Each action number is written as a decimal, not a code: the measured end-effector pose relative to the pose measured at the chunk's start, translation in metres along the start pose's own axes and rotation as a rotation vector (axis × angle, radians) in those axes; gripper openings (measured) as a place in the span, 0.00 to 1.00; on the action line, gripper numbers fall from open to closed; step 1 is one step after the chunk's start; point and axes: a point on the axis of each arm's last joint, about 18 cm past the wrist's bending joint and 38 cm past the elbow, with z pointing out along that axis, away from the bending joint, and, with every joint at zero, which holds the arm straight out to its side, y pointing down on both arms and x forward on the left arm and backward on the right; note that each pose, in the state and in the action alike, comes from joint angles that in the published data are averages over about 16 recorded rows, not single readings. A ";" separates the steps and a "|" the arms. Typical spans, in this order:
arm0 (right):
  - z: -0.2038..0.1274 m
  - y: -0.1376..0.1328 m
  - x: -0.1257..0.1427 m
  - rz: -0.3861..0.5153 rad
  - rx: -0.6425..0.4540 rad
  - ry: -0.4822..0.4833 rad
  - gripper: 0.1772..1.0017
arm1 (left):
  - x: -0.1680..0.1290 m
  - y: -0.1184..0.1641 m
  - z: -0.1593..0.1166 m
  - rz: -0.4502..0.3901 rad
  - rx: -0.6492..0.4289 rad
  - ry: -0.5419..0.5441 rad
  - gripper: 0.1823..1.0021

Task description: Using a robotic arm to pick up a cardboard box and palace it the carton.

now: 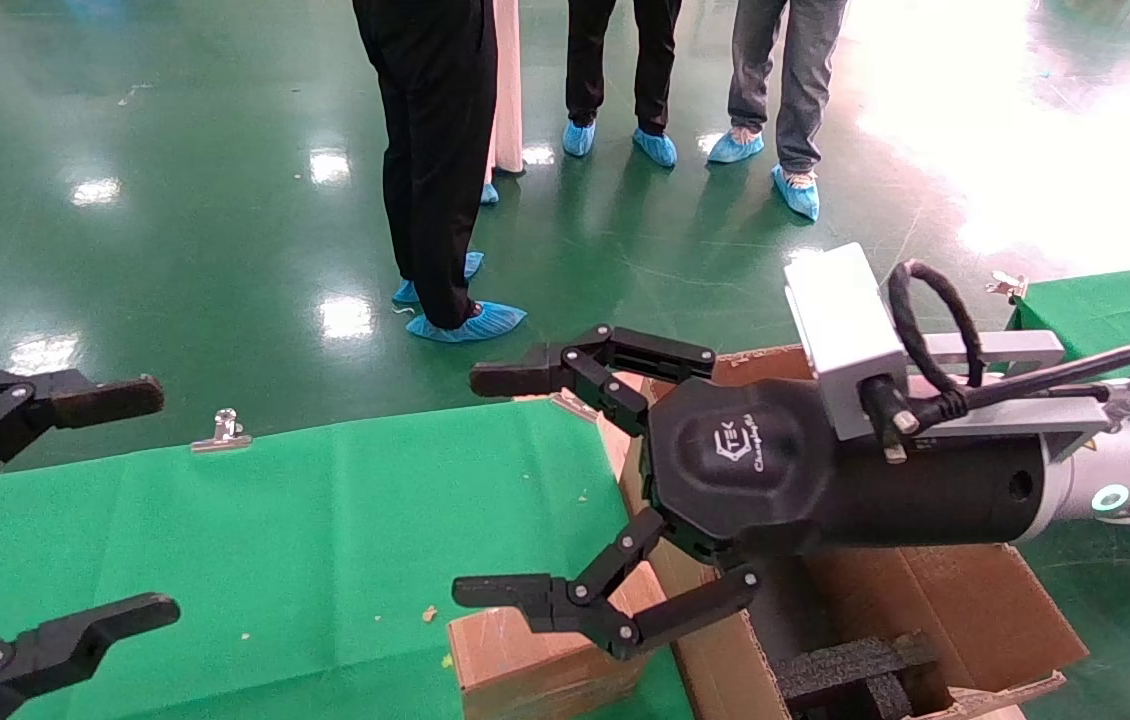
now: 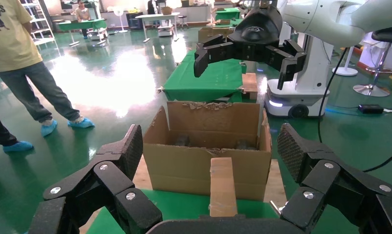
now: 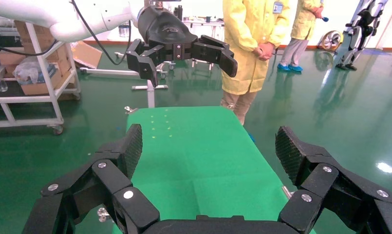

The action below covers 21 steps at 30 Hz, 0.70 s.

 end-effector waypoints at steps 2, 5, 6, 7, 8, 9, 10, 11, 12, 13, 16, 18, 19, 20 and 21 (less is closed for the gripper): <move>0.000 0.000 0.000 0.000 0.000 0.000 1.00 | 0.000 0.000 0.000 0.000 0.000 0.000 1.00; 0.000 0.000 0.000 0.000 0.000 0.000 1.00 | 0.000 0.000 0.000 0.000 0.000 0.000 1.00; 0.000 0.000 0.000 0.000 0.000 0.000 1.00 | 0.000 0.000 0.000 0.000 0.000 0.000 1.00; 0.000 0.000 0.000 0.000 0.000 0.000 1.00 | 0.000 0.000 0.000 0.000 0.000 0.000 1.00; 0.000 0.000 0.000 0.000 0.000 0.000 1.00 | 0.000 0.000 0.000 0.000 0.000 0.000 1.00; 0.000 0.000 0.000 0.000 0.000 0.000 1.00 | 0.000 0.000 0.000 0.000 0.000 0.000 1.00; 0.000 0.000 0.000 0.000 0.000 0.000 1.00 | 0.000 0.000 0.000 0.000 0.000 0.000 1.00; 0.000 0.000 0.000 0.000 0.000 0.000 1.00 | 0.000 0.000 0.000 0.000 0.000 0.000 1.00; 0.000 0.000 0.000 0.000 0.000 0.000 1.00 | 0.000 0.000 0.000 0.000 0.000 0.000 1.00; 0.000 0.000 0.000 0.000 0.000 0.000 1.00 | 0.000 0.000 0.000 0.000 0.000 0.000 1.00; 0.000 0.000 0.000 0.000 0.000 0.000 1.00 | 0.000 0.000 0.000 0.000 0.000 0.000 1.00; 0.000 0.000 0.000 0.000 0.000 0.000 1.00 | 0.000 0.000 0.000 0.000 0.000 0.000 1.00; 0.000 0.000 0.000 0.000 -0.001 0.000 1.00 | 0.000 0.000 0.000 0.000 0.000 0.000 0.99; 0.000 0.000 0.000 0.000 -0.003 0.000 1.00 | 0.000 0.000 0.000 0.000 0.000 0.000 0.99; 0.000 0.001 0.000 0.001 -0.006 0.001 1.00 | 0.000 0.000 0.000 0.000 0.000 0.000 0.99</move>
